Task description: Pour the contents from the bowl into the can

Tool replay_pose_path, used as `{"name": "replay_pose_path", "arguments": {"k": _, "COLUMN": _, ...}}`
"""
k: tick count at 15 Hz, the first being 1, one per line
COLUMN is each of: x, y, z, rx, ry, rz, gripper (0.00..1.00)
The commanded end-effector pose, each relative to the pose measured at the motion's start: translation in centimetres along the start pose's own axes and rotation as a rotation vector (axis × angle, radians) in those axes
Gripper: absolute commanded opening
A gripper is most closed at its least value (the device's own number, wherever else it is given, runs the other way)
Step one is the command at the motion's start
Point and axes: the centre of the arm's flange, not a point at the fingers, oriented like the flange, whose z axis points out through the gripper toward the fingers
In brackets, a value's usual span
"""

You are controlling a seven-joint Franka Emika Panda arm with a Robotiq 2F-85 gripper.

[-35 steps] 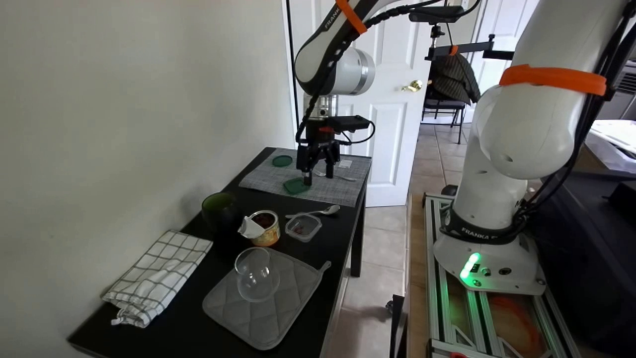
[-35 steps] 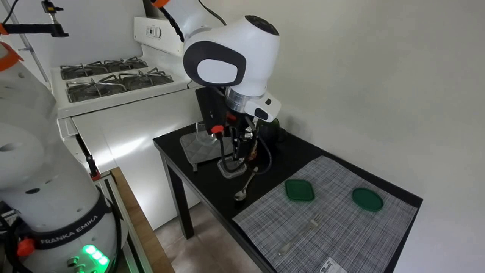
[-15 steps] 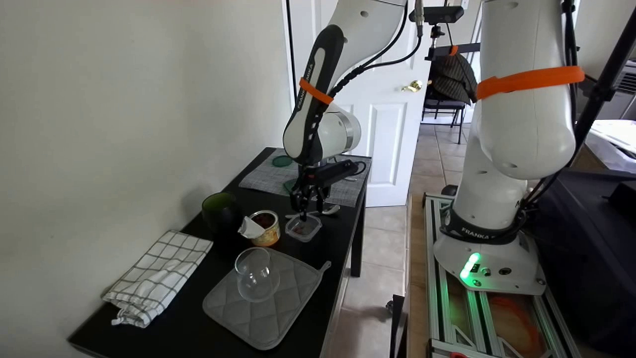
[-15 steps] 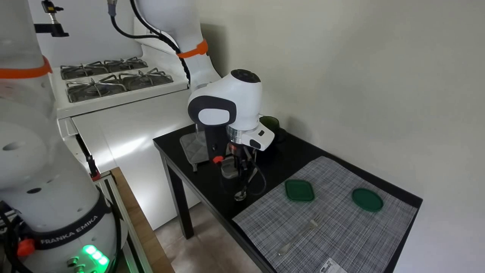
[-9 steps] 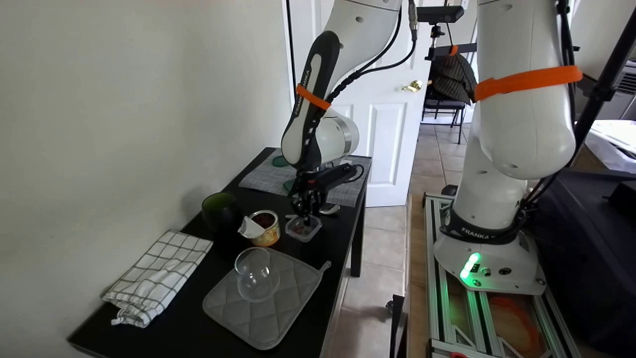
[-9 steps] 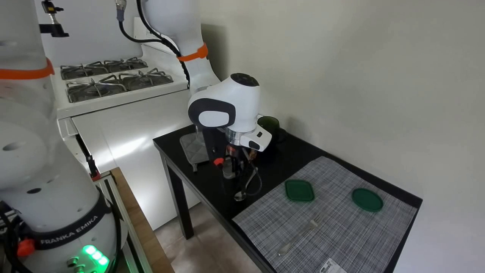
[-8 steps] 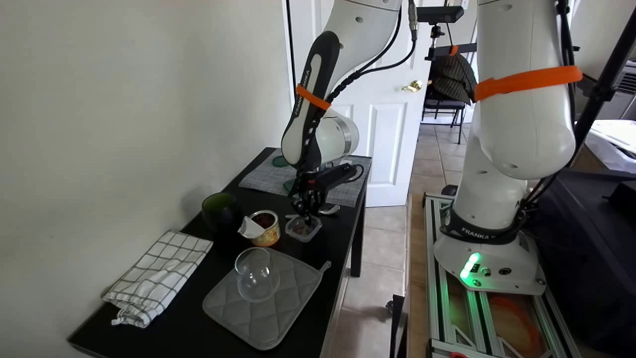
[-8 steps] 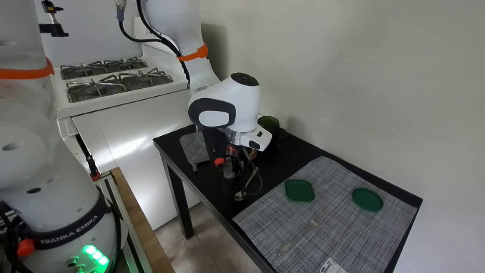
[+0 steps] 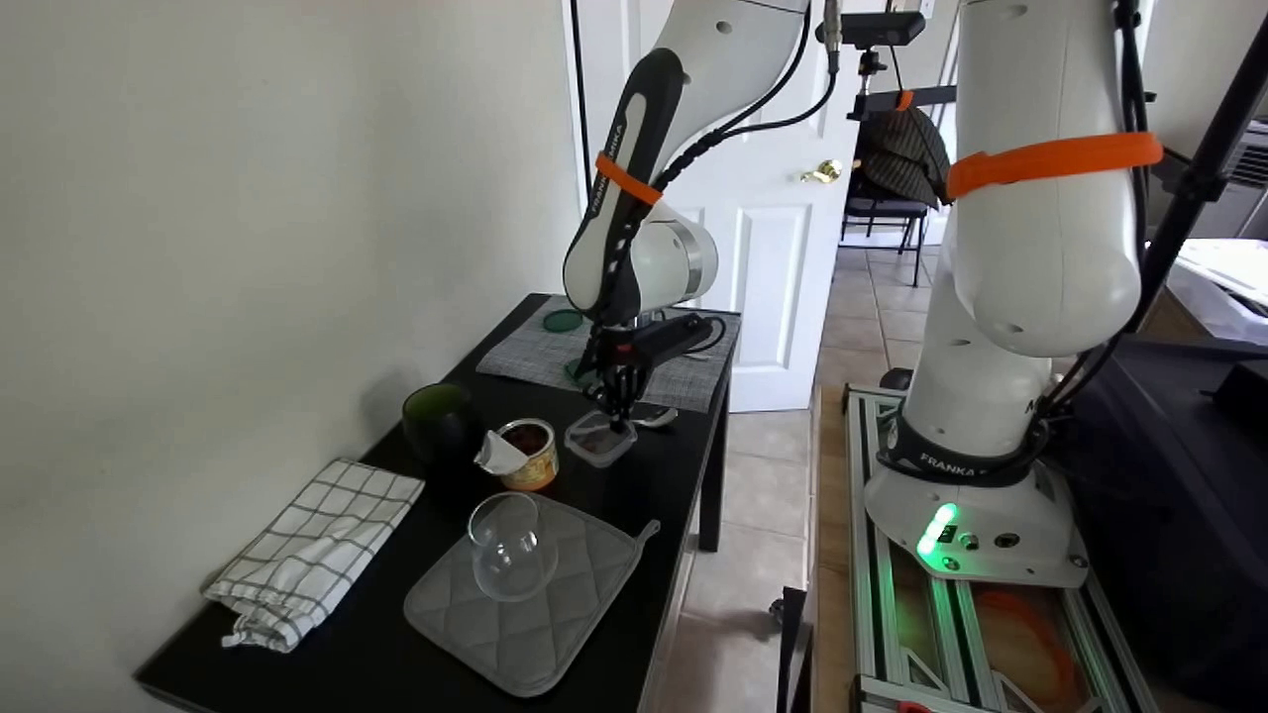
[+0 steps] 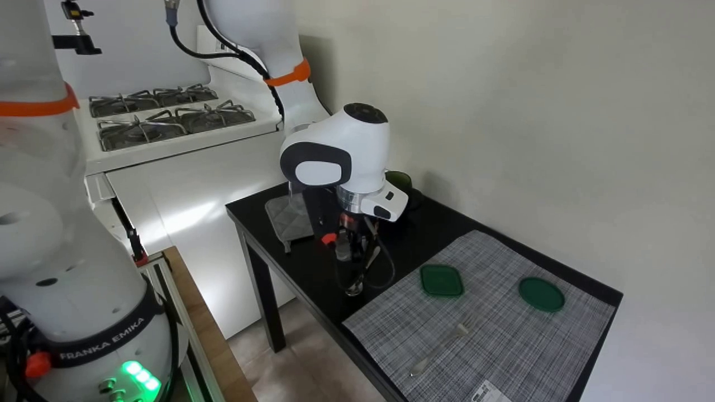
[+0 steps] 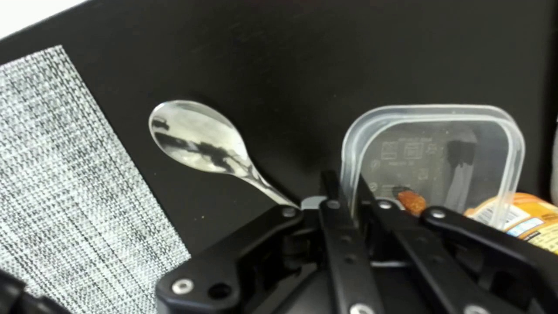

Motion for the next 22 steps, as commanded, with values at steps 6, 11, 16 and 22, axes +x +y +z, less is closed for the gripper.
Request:
{"name": "replay_pose_path", "arguments": {"k": 6, "x": -0.5, "y": 3.1, "z": -5.9, "rx": 0.065, "ry": 0.043, "rz": 0.129, "gripper": 0.02}}
{"name": "replay_pose_path", "arguments": {"k": 11, "x": 0.4, "y": 0.6, "z": -8.7, "rx": 0.009, "ry": 0.001, "rz": 0.097, "gripper": 0.02}}
{"name": "replay_pose_path", "arguments": {"k": 16, "x": 0.7, "y": -6.0, "z": -10.0, "rx": -0.126, "ry": -0.076, "rz": -0.039, "gripper": 0.02}}
{"name": "replay_pose_path", "arguments": {"k": 22, "x": 0.6, "y": -10.2, "z": -10.4, "rx": -0.137, "ry": -0.099, "rz": -0.152, "gripper": 0.07}}
